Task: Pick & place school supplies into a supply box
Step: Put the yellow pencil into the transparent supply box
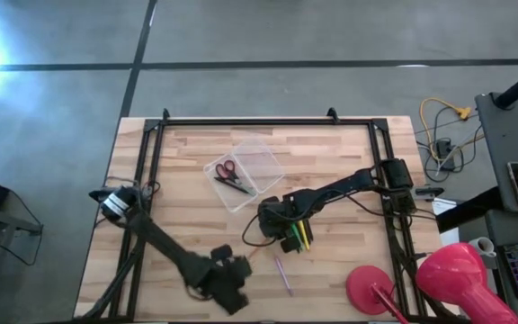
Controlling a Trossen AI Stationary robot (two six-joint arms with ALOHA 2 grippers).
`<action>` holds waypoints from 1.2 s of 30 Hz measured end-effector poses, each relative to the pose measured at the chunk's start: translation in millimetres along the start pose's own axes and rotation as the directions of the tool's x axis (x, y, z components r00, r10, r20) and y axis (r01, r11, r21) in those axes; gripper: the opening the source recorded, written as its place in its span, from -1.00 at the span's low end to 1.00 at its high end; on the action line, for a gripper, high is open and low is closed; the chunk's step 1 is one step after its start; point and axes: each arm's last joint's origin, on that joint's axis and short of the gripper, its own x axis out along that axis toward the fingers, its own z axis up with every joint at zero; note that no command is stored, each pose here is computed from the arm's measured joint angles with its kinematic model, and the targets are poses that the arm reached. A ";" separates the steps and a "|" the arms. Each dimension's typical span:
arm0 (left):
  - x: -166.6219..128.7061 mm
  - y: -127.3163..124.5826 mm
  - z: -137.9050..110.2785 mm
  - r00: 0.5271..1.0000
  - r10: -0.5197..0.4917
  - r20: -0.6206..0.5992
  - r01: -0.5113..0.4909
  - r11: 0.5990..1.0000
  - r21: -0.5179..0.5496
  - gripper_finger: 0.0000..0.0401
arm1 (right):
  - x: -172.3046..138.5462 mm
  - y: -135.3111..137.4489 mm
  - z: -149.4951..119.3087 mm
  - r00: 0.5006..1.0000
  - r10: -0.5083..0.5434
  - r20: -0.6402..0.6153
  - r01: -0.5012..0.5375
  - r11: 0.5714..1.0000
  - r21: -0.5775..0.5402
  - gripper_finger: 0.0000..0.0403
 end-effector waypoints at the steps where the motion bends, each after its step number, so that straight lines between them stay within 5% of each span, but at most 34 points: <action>1: -2.7 -3.6 -4.1 0.999 0.008 0.037 -0.011 0.994 0.105 -1.00 | 0.0 -0.2 0.0 1.000 0.000 0.000 0.000 1.000 0.001 -0.48; 5: -2.6 1.3 -18.2 0.994 0.090 0.061 -0.107 0.891 0.441 -1.00 | 0.0 -0.3 0.3 1.000 -0.002 0.003 0.002 1.000 0.004 -0.49; 8: 4.3 10.6 -21.3 0.990 0.130 0.046 -0.135 0.847 0.514 -1.00 | -0.1 -0.3 0.5 1.000 -0.003 0.005 0.003 1.000 0.007 -0.51; 22: 22.7 26.6 -25.0 0.992 0.126 0.013 -0.110 0.804 0.584 -1.00 | -0.1 -0.5 1.0 1.000 -0.005 0.008 0.004 0.999 0.054 -0.50; 36: 27.8 27.7 -21.6 0.994 0.096 0.042 -0.103 0.824 0.557 -1.00 | -0.1 -0.5 1.1 1.000 -0.004 0.008 0.004 0.998 0.055 -0.47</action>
